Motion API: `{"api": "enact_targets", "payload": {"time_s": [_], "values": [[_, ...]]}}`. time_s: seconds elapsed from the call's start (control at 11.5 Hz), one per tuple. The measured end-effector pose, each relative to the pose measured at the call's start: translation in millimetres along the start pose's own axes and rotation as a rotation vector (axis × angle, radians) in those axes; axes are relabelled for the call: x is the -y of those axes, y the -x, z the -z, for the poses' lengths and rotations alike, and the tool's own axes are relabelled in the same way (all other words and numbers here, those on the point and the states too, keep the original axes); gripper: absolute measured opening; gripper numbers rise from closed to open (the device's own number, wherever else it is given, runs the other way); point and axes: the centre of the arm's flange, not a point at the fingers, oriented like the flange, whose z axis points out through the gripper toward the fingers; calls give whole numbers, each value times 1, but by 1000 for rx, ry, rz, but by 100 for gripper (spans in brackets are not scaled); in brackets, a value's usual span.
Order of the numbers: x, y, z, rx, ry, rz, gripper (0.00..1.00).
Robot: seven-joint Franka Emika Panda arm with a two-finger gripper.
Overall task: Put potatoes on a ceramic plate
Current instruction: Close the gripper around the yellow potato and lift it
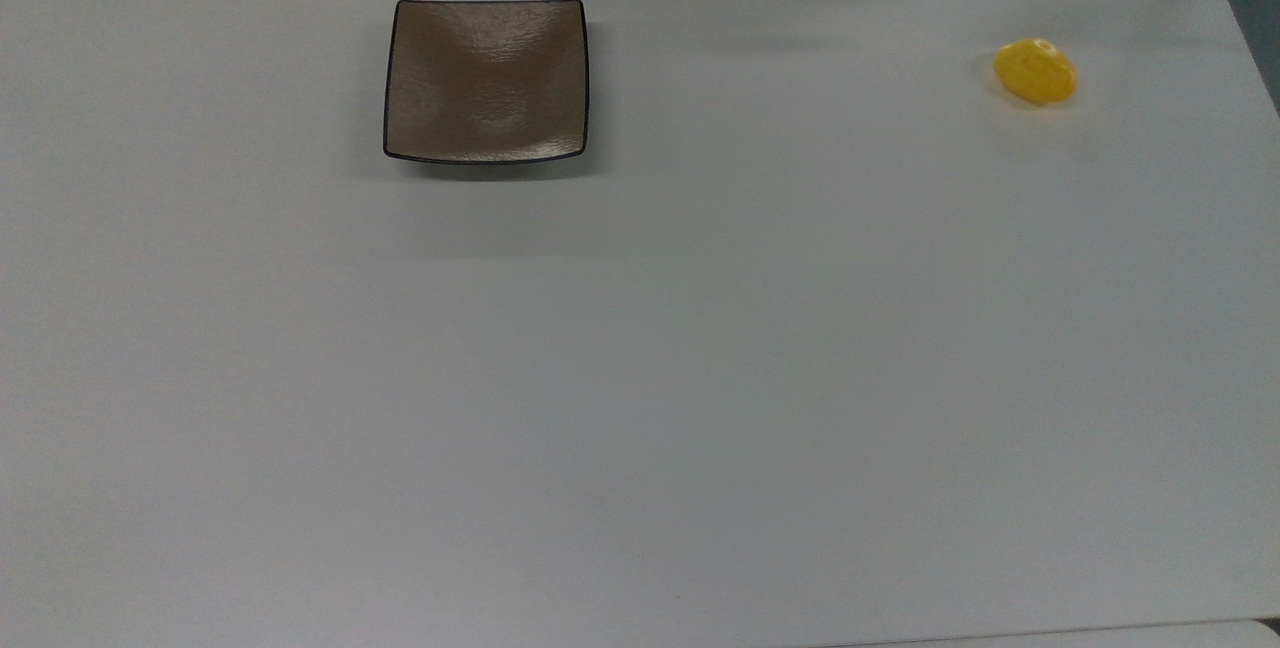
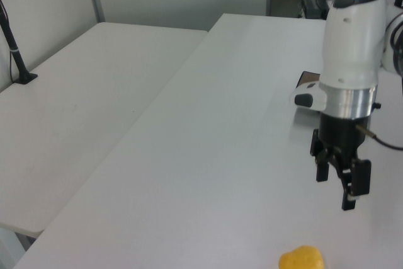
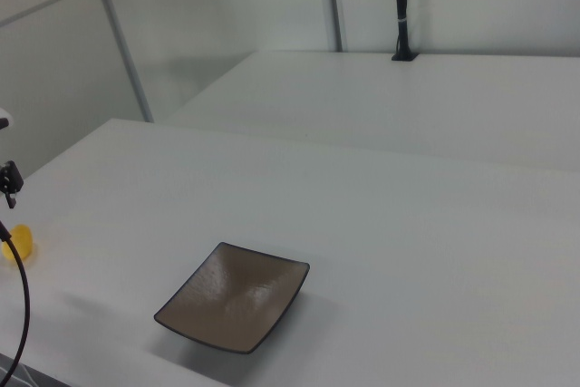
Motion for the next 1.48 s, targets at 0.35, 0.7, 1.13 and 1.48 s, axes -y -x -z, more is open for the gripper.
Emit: {"api": "enact_targets", "payload": {"time_s": [0.35,0.7,1.13,1.48], "values": [[10,-12,-59,-11,31,-39,100],[22,-17,-110,-36,72,-59,100],[14,-23,-152,-31,85,-52,100],[9,-30,-162,-31,92,-44,97]]}}
